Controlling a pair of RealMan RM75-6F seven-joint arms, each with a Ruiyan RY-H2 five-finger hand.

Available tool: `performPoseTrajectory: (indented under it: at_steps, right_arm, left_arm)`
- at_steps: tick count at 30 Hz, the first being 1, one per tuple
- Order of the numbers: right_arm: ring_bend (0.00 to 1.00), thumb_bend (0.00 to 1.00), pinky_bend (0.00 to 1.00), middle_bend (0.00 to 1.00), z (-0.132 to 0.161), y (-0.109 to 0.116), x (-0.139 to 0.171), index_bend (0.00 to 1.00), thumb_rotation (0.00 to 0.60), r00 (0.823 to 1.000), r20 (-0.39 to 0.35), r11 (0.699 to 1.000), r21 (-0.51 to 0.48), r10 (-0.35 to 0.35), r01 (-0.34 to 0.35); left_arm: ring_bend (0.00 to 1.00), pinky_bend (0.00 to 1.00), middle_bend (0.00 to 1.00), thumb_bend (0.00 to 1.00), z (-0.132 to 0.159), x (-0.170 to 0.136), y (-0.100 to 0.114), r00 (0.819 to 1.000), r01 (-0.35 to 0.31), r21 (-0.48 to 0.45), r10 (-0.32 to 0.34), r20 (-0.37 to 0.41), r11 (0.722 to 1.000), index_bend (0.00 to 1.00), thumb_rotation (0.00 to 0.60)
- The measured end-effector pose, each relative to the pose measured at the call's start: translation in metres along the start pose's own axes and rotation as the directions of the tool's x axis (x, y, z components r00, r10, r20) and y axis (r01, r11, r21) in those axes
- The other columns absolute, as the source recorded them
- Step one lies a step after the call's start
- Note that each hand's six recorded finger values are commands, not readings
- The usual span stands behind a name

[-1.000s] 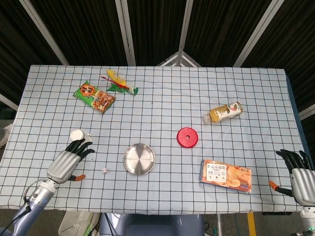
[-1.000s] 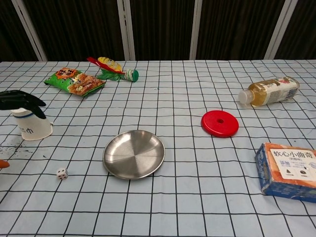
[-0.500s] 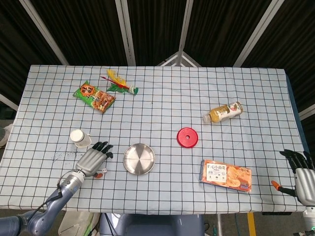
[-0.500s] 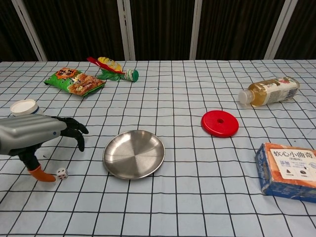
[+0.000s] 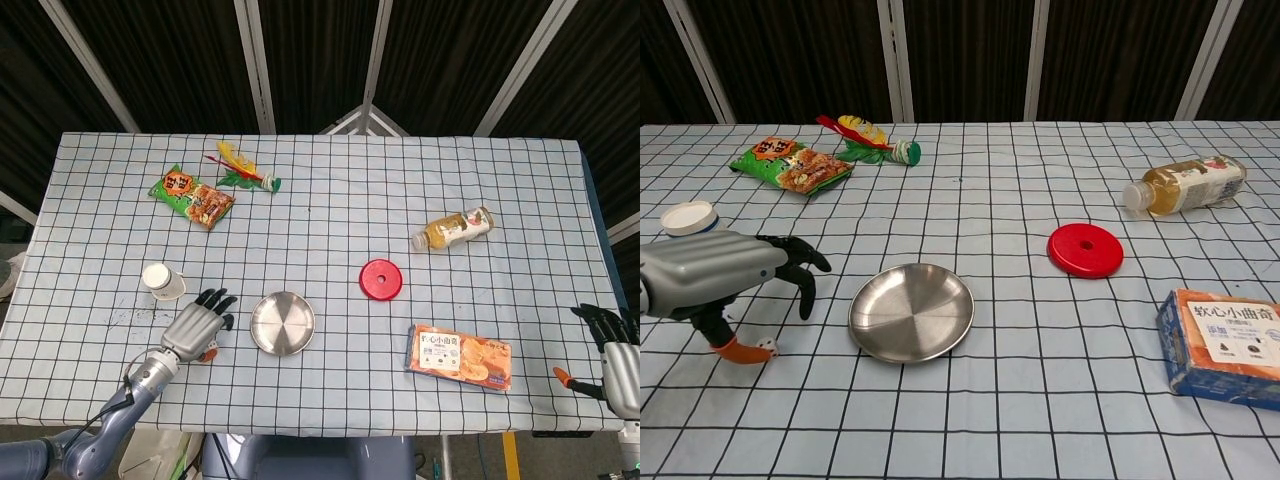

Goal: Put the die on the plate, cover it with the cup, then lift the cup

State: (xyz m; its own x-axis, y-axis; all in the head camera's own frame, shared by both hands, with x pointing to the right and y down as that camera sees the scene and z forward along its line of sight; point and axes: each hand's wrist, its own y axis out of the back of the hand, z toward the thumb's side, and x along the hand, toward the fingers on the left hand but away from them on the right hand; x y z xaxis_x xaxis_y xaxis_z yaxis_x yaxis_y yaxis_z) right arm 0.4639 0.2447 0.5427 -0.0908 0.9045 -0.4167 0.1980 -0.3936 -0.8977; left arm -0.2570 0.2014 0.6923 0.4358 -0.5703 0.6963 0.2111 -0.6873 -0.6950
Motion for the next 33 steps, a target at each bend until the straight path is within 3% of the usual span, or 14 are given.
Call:
performPoseTrajectory:
  at_steps: [9,20,33]
  right_arm:
    - [0.15,0.1,0.0,0.19,-0.0016,-0.0005,-0.0002,0.21,0.6,1.0,0.015,1.0,0.0,0.002,-0.002]
    - [0.15,0.1,0.0,0.19,-0.0026,0.0,0.0002,0.21,0.6,1.0,0.018,1.0,-0.007,0.003,-0.003]
    - [0.15,0.1,0.0,0.19,-0.0025,-0.0005,0.0008,0.21,0.6,1.0,0.025,1.0,-0.017,0.01,-0.009]
  left_arm:
    - [0.0,0.09,0.09,0.34,-0.0038,-0.0012,-0.008,0.999,0.031,0.009,-0.03,-0.015,0.999,0.41,0.6]
    - [0.0,0.1,0.12,0.4,0.0016,-0.0018,-0.0086,1.0,0.026,0.007,-0.026,0.0,1.0,0.48,0.6]
    - [0.0,0.1,0.12,0.4,-0.0073,-0.0047,-0.0099,0.999,0.031,0.014,-0.031,-0.031,0.999,0.45,0.6]
